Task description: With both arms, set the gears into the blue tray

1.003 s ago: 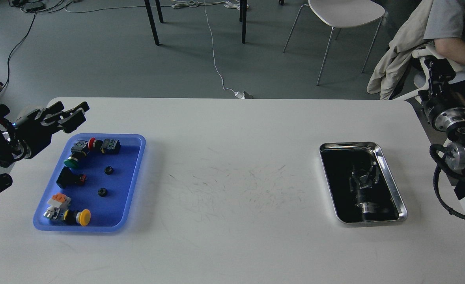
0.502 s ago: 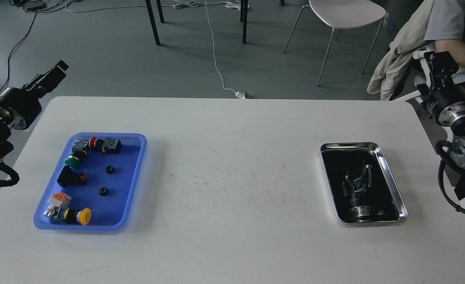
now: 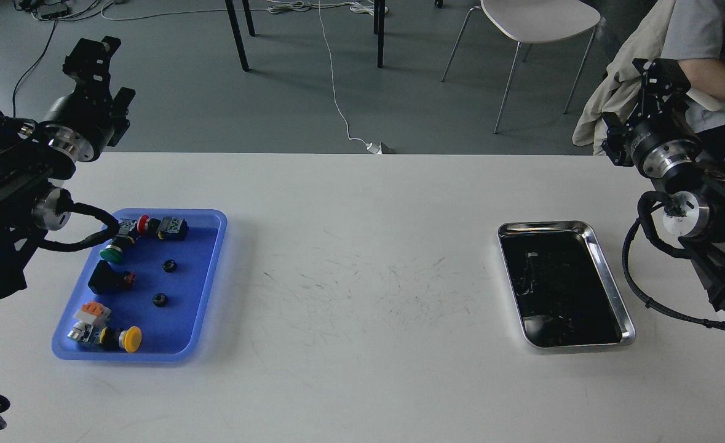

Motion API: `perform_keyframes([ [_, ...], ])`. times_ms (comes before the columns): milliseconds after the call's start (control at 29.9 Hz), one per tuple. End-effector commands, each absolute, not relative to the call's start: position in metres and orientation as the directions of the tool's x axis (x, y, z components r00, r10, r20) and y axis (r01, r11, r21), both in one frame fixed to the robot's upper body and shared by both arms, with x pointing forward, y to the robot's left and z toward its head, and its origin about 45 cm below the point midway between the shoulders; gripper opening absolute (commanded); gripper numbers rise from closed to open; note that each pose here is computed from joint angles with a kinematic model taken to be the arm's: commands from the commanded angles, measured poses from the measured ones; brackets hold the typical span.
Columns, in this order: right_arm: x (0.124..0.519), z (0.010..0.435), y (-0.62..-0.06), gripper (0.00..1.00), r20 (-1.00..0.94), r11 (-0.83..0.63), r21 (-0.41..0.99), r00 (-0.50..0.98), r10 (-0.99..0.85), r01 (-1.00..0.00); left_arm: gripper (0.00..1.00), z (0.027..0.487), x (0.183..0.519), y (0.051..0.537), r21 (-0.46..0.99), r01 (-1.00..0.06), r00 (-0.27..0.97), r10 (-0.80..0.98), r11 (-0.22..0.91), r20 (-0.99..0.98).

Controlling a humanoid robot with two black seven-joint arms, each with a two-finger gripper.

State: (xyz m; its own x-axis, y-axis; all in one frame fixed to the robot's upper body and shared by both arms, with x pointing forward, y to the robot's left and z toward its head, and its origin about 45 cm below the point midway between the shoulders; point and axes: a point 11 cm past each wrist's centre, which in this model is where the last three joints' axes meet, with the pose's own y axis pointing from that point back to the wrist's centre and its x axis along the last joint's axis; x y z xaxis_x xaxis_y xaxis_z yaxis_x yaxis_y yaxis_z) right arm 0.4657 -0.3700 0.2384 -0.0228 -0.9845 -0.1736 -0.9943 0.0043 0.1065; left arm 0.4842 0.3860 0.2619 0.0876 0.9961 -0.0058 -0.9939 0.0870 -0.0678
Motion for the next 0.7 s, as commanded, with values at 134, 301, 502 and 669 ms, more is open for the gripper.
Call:
perform_keyframes([
  [134,0.467,0.234,-0.356,0.99,-0.242,-0.004,0.112,-0.024,-0.970,-0.994,0.98,0.264,0.494,0.359,-0.103,-0.990,0.108,0.989,0.097,-0.103],
  [301,0.466,0.234,-0.352,0.99,-0.248,-0.019,0.108,-0.009,-0.969,-0.994,0.99,0.260,0.501,0.332,-0.108,-0.986,0.139,0.979,0.124,-0.148],
  [502,0.466,0.233,-0.343,0.99,-0.259,-0.039,0.107,0.010,-0.966,-0.994,0.99,0.252,0.504,0.308,-0.084,-0.989,0.146,0.940,0.126,-0.309],
  [669,0.467,0.232,-0.340,0.99,-0.272,-0.039,0.109,0.008,-0.962,-0.993,0.99,0.242,0.508,0.296,0.011,-0.991,0.114,0.889,0.133,-0.444],
])
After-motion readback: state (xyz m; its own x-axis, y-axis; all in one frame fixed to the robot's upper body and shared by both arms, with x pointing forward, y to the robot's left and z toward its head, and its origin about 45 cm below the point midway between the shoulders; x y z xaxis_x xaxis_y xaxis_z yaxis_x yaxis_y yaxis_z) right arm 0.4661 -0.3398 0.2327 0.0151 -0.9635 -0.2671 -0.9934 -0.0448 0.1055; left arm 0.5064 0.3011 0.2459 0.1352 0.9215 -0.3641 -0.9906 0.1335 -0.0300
